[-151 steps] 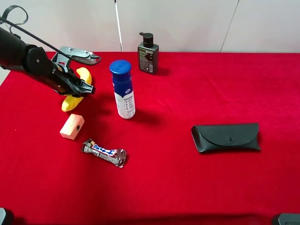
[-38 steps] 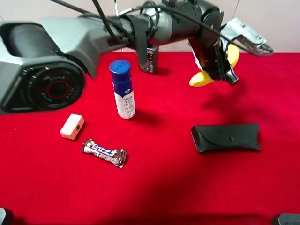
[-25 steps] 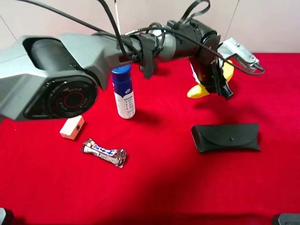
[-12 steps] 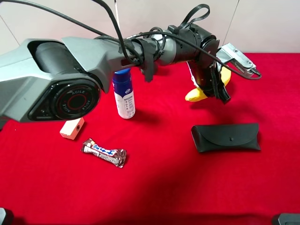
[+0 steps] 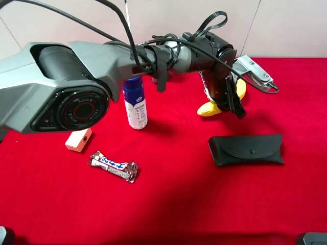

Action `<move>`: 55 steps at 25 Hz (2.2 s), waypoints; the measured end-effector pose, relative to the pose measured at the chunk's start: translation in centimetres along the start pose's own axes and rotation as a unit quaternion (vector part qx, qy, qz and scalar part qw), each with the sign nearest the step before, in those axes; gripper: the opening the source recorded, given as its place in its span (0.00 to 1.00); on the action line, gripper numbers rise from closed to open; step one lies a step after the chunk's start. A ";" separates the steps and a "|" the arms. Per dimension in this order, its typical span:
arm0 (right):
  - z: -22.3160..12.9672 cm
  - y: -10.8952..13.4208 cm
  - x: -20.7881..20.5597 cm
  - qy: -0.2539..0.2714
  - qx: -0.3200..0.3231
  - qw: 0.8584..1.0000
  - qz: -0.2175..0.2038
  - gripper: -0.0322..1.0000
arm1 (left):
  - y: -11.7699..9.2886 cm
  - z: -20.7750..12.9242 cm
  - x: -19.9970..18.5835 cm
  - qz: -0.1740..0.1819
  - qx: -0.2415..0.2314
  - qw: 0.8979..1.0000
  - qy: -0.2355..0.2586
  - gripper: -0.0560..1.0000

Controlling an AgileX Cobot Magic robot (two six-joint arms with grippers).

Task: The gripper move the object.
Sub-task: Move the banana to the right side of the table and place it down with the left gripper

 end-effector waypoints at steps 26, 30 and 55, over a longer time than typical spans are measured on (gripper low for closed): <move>0.0 0.0 0.0 0.000 0.000 1.000 0.000 0.70 | -0.1 -0.2 0.0 -0.006 -0.005 1.000 0.008 0.39; 0.0 0.0 0.0 0.000 0.000 1.000 0.000 0.70 | -0.2 -0.1 0.0 -0.008 -0.008 1.000 0.006 0.44; 0.0 0.0 0.0 0.000 0.000 1.000 0.000 0.70 | 0.7 1.0 -1.1 0.022 0.021 0.999 -0.021 0.85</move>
Point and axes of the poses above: a point on each arm's last joint axis where the gripper is mounted, x pointing out along that axis toward the gripper, y along the wrist's bending axis when the last joint is at zero, z = x × y, the point moved 2 cm from there along x, pointing out along that axis toward the gripper, and after that the axes turned 9 degrees about x, right-handed, at the moved point
